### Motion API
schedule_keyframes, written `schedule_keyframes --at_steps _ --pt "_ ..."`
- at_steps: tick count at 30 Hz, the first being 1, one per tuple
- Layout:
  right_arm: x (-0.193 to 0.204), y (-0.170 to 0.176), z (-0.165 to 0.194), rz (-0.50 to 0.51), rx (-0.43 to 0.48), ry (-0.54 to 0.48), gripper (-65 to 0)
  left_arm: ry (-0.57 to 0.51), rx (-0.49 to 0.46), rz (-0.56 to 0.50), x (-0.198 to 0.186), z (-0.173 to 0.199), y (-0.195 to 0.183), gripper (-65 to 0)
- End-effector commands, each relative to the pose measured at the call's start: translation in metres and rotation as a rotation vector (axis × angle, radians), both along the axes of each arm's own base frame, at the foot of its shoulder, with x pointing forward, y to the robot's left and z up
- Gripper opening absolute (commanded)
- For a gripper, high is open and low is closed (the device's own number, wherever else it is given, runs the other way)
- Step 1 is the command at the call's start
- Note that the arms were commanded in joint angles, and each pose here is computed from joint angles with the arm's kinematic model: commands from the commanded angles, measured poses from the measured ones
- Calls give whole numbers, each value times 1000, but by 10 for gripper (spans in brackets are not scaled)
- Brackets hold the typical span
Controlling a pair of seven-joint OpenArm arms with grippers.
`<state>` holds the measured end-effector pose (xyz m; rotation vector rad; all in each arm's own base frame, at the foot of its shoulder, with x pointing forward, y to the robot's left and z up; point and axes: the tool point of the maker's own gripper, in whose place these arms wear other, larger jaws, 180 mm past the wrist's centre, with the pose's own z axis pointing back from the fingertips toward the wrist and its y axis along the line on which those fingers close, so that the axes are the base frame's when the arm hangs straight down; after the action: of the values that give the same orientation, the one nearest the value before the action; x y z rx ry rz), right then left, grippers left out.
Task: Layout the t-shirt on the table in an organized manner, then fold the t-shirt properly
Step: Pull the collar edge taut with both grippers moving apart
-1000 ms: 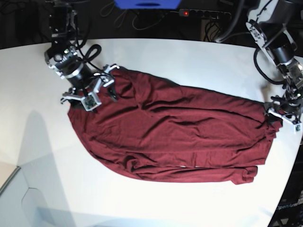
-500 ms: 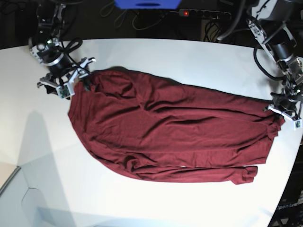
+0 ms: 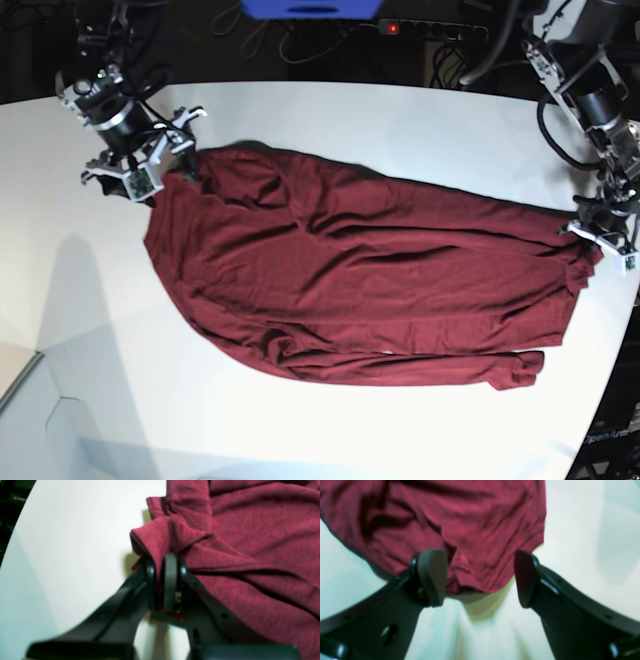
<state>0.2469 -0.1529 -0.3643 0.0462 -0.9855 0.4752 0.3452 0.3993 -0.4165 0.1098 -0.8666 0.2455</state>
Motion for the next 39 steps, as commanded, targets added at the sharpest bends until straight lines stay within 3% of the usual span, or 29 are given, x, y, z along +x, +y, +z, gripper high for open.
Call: schedule_keyframes --at_steps 1,15,23,25,33,39 --pt "3 3 9 2 17 -33 -231 -37 34 5 10 19 12 -649" --pt "4 5 -38 -30 85 81 -232 -38 45 6 9 22 16 -649" --pt "13 3 -43 -35 92 86 -248 -34 54 10 7 23 20 -649" --pt "12 -2 -43 -31 77 89 -291 -34 64 12 6 26 25 -649" --pt "9 -16 -45 -22 32 101 -637 -38 89 19 4 35 37 -649" --pt "5 -17 -46 -21 26 107 -650 -37 99 19 3 37 41 -649"
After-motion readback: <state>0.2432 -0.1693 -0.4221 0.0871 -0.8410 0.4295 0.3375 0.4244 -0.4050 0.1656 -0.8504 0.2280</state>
